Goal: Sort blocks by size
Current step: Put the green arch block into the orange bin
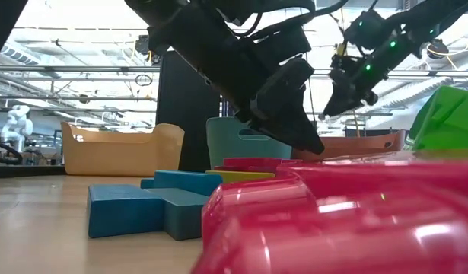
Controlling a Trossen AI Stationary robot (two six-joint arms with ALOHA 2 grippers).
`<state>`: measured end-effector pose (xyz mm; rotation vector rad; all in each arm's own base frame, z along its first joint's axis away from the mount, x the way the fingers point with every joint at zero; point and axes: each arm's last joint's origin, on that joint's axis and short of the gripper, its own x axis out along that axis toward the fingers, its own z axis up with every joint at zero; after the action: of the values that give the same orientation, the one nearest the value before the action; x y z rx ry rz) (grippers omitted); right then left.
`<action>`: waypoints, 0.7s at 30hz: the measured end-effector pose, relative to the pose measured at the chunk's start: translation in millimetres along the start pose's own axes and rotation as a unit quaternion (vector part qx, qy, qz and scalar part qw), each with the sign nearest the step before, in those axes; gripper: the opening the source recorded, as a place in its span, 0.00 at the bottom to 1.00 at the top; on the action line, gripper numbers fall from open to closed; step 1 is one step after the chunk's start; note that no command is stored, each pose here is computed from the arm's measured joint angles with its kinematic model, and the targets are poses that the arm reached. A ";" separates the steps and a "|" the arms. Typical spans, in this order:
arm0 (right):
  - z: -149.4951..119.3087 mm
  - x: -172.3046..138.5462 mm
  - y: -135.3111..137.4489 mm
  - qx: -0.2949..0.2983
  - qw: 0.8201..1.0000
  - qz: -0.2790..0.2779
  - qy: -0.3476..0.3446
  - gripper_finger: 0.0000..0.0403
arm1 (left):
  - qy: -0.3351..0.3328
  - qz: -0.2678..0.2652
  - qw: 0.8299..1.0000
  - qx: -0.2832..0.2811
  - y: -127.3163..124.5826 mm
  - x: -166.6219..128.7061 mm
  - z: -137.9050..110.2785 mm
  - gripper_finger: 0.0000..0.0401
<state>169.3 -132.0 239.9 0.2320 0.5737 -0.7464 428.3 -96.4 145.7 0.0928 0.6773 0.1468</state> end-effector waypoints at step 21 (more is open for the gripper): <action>-18.7 -47.2 79.8 -0.060 0.997 0.047 -0.028 0.33 | -0.001 0.010 1.000 0.000 1.8 0.4 0.2 0.48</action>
<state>189.4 -40.2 251.3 0.1247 0.5482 -0.6232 428.5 -94.6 145.8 0.1005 0.6749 0.1657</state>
